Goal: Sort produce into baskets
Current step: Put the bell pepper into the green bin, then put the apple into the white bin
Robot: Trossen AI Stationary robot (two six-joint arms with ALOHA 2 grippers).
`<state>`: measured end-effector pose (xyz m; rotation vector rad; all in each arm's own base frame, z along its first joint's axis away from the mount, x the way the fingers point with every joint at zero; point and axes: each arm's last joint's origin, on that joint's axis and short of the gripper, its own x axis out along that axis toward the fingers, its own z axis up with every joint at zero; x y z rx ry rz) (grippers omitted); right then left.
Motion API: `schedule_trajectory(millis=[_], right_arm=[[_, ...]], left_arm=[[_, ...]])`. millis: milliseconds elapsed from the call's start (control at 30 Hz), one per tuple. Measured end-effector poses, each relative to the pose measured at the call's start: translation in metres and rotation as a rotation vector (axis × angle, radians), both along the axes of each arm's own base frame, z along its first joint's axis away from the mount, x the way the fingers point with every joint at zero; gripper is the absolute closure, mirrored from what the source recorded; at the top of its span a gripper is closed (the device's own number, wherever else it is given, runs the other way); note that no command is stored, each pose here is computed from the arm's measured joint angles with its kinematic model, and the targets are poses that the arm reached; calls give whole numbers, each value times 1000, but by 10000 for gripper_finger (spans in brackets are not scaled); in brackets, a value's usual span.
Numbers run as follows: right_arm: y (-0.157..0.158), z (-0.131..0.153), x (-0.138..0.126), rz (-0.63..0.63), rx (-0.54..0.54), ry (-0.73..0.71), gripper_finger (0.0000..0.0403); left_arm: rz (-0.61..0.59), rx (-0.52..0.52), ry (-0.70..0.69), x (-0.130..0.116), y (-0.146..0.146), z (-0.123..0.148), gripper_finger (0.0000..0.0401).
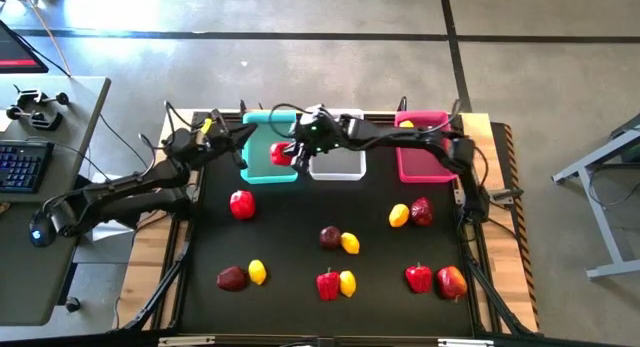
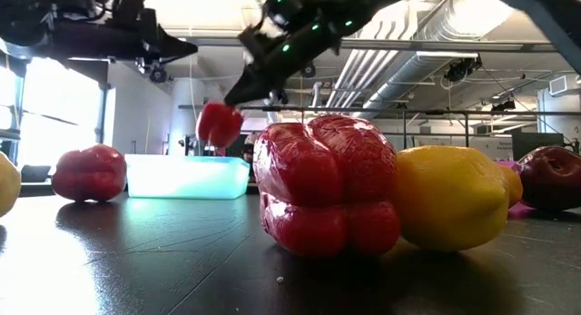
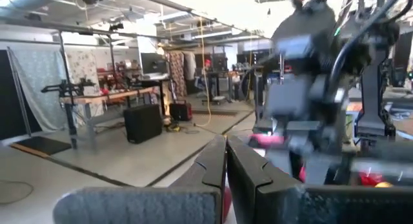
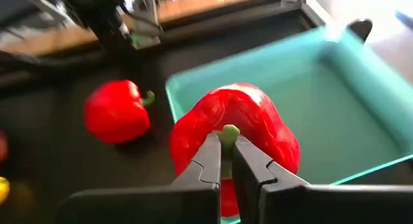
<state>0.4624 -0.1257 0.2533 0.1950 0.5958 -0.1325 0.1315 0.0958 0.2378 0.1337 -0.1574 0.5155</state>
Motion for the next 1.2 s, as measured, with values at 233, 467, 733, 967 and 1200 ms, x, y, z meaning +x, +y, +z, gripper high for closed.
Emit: schedule_trajectory(millis=[233,467,733,967,1200], right_arm=[[-9,-27,29,-19,7,94,401],[-13,-51,42,-19,21,148,401],[-15,-54,43,-79,-29,168,364],[-13,-53,45,-72,-57,157,273],[-3,-44,44,-42,-119,165,288]], left_arm=[[-4,-14,4,-3,-2,-2,401],[-5,-15,6,-3,-2,-2,401],[-4,-20,17,-3,-2,-4,401],[-4,-40,43,-2,-2,-7,401],[-7,-39,37,-2,-2,-6,401]])
